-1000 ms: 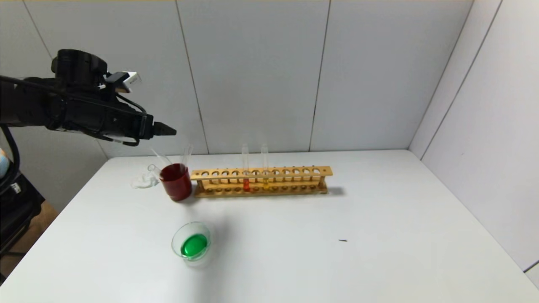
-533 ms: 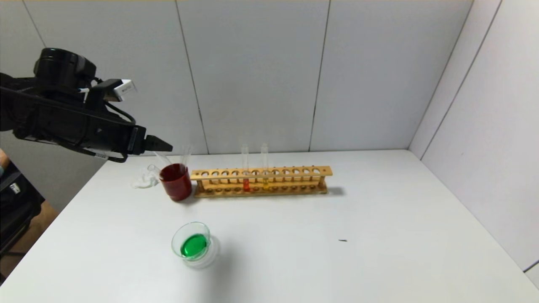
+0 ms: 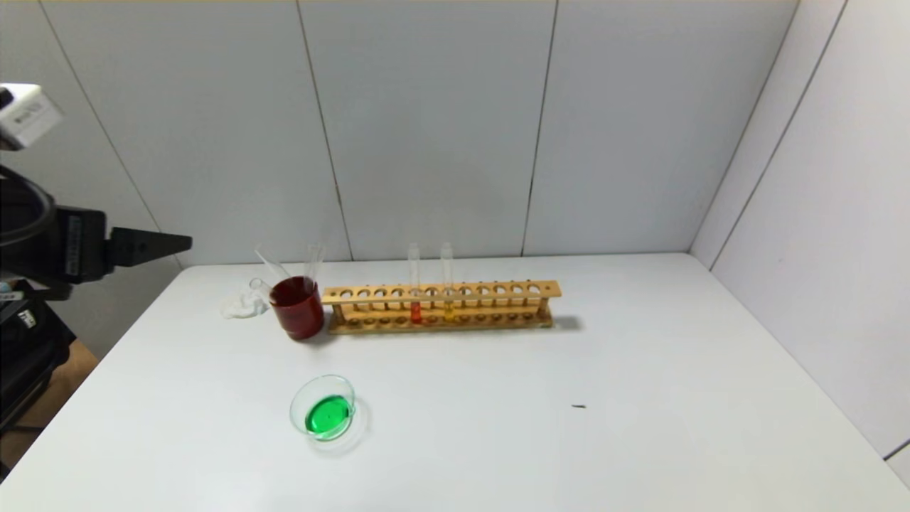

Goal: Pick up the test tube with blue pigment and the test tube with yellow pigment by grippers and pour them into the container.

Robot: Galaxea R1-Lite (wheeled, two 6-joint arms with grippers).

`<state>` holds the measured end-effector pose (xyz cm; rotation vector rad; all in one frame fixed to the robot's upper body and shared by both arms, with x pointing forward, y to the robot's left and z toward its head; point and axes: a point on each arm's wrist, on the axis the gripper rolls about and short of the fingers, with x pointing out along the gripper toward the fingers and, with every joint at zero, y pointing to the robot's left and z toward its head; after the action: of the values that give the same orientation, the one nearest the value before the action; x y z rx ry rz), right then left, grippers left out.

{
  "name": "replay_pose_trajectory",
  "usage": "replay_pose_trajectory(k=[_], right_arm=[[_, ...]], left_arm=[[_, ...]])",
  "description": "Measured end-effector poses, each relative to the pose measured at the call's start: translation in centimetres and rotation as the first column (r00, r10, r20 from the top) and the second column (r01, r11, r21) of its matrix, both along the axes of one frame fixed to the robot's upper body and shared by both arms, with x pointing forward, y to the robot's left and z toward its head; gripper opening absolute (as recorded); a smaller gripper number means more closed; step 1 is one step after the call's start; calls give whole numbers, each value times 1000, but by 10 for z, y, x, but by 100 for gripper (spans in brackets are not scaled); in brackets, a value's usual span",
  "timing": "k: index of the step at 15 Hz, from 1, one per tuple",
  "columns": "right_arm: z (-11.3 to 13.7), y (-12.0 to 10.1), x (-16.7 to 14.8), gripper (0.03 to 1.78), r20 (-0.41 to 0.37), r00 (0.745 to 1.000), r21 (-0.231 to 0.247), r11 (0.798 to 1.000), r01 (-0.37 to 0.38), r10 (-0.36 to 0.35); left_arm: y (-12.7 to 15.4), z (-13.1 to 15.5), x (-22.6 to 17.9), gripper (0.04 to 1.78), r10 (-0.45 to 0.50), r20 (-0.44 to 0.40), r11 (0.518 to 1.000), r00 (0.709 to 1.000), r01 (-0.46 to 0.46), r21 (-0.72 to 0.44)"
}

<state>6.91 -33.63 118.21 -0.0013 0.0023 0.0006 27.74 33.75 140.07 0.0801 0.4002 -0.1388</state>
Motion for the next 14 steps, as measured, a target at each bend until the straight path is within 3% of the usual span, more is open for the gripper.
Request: replay_pose_trajectory(k=[3, 7, 11, 14], right_arm=[[0, 0, 0, 175, 0, 1000, 0, 1000, 0, 0], [0, 0, 0, 175, 0, 1000, 0, 1000, -1, 1], [0, 0, 0, 175, 0, 1000, 0, 1000, 0, 0], [0, 0, 0, 175, 0, 1000, 0, 1000, -1, 1]], left_arm=[[1, 7, -71, 175, 39, 135, 999, 990, -41, 10], [-5, 1, -160, 175, 49, 311, 998, 949, -62, 32], [-8, -25, -234, 175, -39, 393, 999, 919, 23, 45], [-5, -52, -267, 175, -65, 408, 998, 911, 51, 45]])
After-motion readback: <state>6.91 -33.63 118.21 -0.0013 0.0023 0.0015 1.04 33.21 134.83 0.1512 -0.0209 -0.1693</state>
